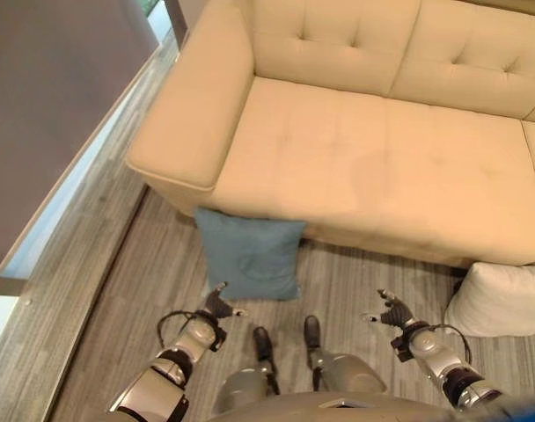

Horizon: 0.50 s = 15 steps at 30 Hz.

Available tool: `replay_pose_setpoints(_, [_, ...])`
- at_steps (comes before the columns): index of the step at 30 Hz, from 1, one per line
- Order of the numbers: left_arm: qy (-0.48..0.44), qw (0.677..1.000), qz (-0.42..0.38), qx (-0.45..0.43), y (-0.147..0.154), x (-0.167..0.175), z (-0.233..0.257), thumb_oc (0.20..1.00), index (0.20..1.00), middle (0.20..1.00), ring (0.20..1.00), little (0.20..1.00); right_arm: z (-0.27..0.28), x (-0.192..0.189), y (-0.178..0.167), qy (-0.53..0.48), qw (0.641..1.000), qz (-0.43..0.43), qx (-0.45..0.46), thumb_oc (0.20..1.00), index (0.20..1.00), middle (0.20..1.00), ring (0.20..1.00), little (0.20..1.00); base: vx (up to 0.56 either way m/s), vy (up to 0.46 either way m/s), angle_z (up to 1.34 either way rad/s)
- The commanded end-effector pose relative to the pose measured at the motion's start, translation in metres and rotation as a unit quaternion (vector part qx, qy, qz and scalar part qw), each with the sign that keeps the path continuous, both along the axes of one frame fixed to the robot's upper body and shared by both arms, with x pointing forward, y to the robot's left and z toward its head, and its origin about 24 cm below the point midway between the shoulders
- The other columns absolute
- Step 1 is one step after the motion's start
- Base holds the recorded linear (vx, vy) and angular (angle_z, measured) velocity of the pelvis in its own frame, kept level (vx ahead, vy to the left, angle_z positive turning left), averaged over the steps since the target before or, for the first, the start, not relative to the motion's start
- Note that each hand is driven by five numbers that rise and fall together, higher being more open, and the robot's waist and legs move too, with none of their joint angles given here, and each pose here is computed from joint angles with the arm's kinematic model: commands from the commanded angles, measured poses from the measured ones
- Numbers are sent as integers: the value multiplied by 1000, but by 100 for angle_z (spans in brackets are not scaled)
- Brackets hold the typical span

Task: Pick up all the scattered cushions and arrange them neatly on the sofa.

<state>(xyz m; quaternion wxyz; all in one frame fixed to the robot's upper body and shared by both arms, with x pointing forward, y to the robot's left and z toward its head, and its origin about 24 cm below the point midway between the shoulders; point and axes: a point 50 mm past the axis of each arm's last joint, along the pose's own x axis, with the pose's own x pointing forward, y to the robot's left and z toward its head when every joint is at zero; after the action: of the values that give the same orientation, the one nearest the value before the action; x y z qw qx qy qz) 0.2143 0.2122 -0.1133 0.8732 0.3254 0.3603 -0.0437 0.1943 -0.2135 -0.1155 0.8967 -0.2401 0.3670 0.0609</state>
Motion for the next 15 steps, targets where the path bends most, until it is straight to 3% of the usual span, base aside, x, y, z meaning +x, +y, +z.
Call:
replay_pose_setpoints(1, [-11,1000,-7,6,3,3,3,1000,1000,1000,1000,1000,-5,-6,3,4,1000,-7,9,1000,1000,1000,1000,1000,12,5,-6])
replay_pose_setpoints(4, [-7,1000,-5,5,3,1,2,1000,1000,1000,1000,1000,-6,-9,4,10,1000,-7,10,1000,1000,1000,1000,1000,5,2,-2])
replay_pose_setpoints(5, [111,983,110,-92,2,-70,-36,1000,1000,1000,1000,1000,-29,-75,-34,129,990,-43,-23,1000,1000,1000,1000,1000,19,-13,-3])
replay_pose_setpoints(15, [104,986,86,-93,4,-63,-32,1000,1000,1000,1000,1000,-33,-83,-29,143,989,-26,-22,1000,1000,1000,1000,1000,34,-53,8])
